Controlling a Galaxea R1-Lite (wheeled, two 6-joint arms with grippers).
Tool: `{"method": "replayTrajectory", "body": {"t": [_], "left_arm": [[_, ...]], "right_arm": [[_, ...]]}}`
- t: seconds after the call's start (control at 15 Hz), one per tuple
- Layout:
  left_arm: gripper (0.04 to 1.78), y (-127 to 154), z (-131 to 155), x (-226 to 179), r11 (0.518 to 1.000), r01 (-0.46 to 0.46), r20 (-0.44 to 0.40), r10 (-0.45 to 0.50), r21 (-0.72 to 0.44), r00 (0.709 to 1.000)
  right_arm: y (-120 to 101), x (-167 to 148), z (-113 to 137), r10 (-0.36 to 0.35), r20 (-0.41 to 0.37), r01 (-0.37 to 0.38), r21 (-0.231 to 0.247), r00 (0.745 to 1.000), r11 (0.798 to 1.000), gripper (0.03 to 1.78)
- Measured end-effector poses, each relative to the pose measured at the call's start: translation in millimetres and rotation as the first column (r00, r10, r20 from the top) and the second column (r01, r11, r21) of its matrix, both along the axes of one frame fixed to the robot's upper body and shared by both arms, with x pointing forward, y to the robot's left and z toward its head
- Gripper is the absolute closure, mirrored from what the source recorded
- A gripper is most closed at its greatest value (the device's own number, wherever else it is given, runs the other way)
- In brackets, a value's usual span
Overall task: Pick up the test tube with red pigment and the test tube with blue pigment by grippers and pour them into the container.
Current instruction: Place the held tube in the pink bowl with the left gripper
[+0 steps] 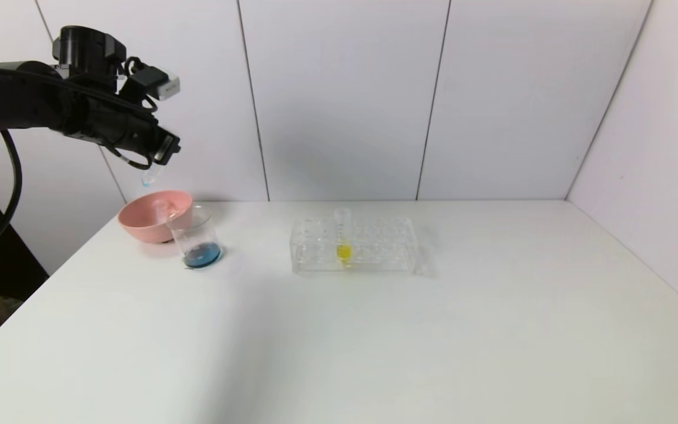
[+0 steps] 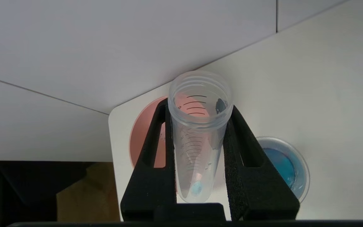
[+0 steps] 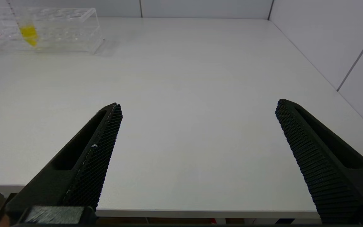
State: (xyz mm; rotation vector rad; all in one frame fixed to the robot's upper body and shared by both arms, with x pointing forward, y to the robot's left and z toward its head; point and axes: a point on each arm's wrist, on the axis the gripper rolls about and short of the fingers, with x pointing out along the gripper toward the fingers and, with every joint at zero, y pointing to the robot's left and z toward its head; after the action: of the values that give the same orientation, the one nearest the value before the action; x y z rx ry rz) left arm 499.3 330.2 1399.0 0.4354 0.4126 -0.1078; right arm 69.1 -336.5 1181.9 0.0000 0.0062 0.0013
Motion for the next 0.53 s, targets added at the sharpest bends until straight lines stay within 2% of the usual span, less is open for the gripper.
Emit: {"method": "replayTrajectory", "body": {"t": [0.27, 0.4, 0.53], "left_arm": [[1.37, 11.5, 12.2, 1.1, 0.969, -0.107, 0.098, 0.132, -0.221, 0.986], [1.37, 14.4, 14.2, 5.2, 0.962, -0.15, 0.157, 0.188, -0.228, 0.97], [1.37, 16.3, 13.3, 10.2, 0.945, -0.225, 0.202, 0.274, -0.236, 0.94]], "right_arm": [[0.0, 0.0, 0.0, 0.0, 0.0, 0.0, 0.0, 1.0, 1.0, 0.04], [0.0, 0.0, 0.0, 0.0, 0.0, 0.0, 0.0, 1.0, 1.0, 0.04], [0.0, 0.0, 0.0, 0.0, 0.0, 0.0, 0.0, 1.0, 1.0, 0.04]]}}
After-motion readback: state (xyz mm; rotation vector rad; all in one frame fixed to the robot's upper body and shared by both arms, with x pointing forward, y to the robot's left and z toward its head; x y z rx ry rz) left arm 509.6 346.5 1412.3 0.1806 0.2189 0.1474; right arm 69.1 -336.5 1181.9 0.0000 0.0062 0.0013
